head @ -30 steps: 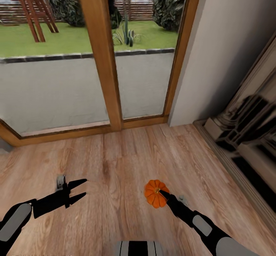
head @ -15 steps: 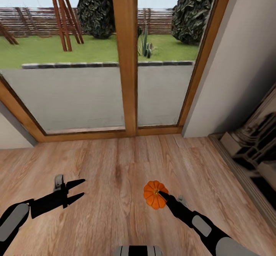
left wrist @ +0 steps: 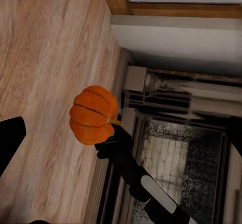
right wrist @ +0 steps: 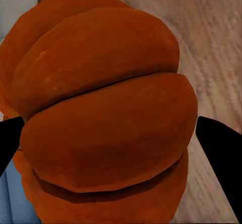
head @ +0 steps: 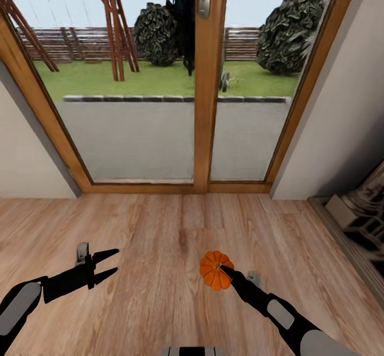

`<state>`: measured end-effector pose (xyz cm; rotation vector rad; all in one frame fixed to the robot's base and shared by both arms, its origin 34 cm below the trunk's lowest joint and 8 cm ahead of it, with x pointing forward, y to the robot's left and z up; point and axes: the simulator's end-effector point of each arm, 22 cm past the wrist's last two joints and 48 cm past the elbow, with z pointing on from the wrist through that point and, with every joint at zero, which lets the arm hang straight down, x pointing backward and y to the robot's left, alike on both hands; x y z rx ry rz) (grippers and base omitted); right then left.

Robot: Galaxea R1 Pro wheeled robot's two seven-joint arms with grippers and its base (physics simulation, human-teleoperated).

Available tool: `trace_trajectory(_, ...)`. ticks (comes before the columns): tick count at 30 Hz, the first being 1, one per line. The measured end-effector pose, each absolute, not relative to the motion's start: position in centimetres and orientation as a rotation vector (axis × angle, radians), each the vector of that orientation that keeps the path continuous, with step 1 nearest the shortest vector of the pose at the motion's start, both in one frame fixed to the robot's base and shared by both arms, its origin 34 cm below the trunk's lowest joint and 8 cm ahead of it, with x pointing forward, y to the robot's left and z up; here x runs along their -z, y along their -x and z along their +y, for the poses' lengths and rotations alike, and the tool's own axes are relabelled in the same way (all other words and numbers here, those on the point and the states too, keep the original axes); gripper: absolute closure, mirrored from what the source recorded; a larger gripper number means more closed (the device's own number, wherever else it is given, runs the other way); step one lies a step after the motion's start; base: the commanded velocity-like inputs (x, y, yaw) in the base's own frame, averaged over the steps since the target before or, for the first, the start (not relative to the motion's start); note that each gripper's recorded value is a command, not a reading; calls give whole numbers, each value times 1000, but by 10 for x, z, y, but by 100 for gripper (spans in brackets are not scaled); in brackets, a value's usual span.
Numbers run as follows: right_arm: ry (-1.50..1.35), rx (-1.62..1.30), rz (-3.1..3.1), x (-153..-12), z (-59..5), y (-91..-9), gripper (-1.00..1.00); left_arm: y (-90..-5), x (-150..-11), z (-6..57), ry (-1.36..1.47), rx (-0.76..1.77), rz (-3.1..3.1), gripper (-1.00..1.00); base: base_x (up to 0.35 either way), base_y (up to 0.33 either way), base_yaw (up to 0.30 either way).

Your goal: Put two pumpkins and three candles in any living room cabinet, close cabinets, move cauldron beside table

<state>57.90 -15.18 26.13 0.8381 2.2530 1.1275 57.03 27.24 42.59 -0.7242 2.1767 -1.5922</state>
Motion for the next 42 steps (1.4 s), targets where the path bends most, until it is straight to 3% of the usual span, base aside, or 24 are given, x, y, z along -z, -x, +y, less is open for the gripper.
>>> trace_trajectory(9, -846, -1125, 2253, -261, -152, -579, 100, -571, -427, 275, 731, 1590, 2168, -100, -122, 4, 65)
trace_trajectory(32, -839, -1122, 2260, -260, -152, -578, 100, -571, -423, 276, 746, 1587, 2169, -100, -263, -71, 286)
trace_trajectory(42, -836, -1123, 2257, -262, -152, -579, 100, -573, -430, 276, 730, 1590, 2159, -100, -31, -1, 291)
